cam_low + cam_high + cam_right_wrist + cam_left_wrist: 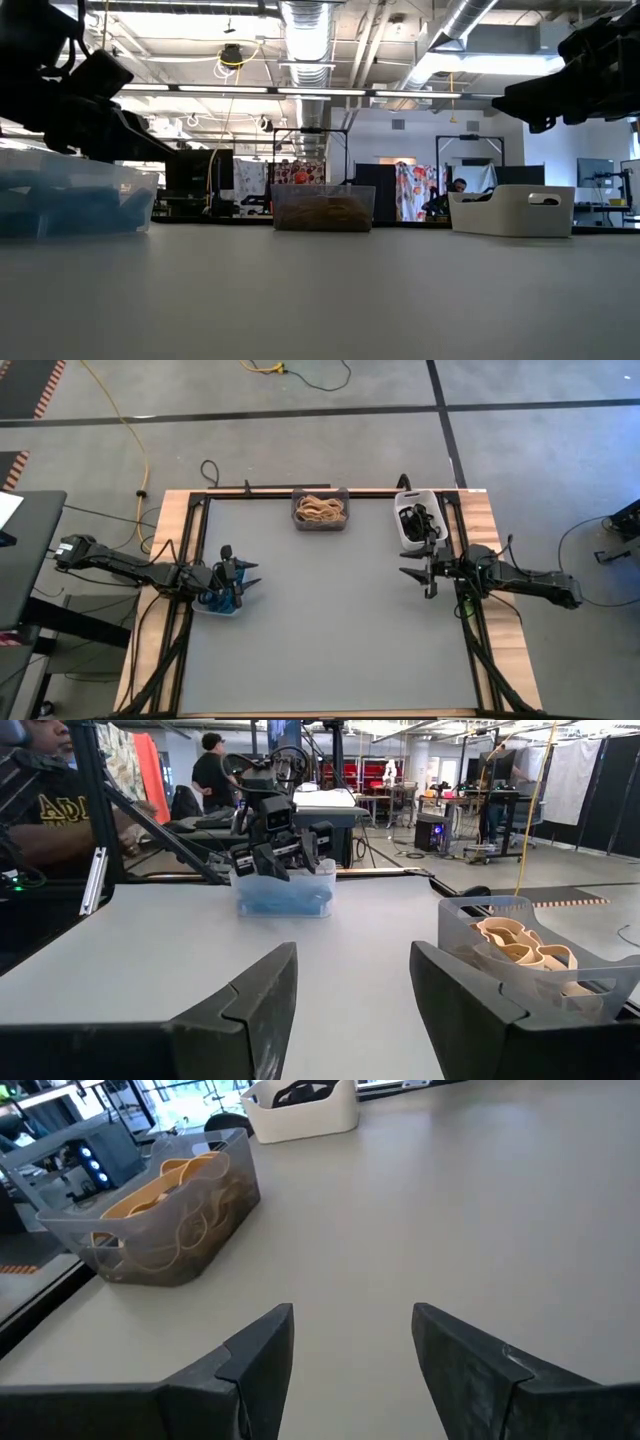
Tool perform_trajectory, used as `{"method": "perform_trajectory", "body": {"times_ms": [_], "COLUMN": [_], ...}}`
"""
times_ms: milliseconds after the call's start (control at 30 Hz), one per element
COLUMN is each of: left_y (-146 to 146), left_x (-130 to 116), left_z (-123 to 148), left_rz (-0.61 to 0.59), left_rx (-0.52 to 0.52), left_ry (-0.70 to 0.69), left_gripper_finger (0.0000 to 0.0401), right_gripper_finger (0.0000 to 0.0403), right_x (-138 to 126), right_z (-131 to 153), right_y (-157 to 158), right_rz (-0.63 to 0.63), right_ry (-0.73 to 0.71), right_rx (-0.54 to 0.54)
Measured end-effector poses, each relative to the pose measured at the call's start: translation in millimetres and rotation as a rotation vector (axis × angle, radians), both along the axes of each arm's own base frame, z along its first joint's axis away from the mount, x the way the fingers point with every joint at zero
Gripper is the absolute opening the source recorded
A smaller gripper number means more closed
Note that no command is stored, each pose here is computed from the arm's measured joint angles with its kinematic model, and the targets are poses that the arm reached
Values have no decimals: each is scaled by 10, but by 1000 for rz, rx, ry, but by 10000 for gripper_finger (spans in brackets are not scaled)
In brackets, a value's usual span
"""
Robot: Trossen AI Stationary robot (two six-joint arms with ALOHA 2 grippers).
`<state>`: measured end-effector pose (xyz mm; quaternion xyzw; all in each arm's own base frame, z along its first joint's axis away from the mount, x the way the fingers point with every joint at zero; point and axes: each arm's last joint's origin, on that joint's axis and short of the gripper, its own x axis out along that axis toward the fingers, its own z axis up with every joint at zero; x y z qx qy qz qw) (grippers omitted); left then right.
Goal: Sort rubber bands into baskets
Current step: Return to Home Position
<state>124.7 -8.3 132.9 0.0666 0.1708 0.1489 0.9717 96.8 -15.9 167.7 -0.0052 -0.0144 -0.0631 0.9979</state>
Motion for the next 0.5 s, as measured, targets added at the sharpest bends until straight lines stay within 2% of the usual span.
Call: {"method": "perform_trajectory", "body": {"times_ms": [500], "left_y": [1], "left_x": [-3], "left_z": [-8], "left_rz": [9], "left_rx": [-23], "left_ry": [1], "left_gripper_finger": [196], "right_gripper_finger": [223], "right_x": [0], "right_z": [0], "right_y": [0], "right_rz": [0], "right_ry": [0], "right_rx": [0]}}
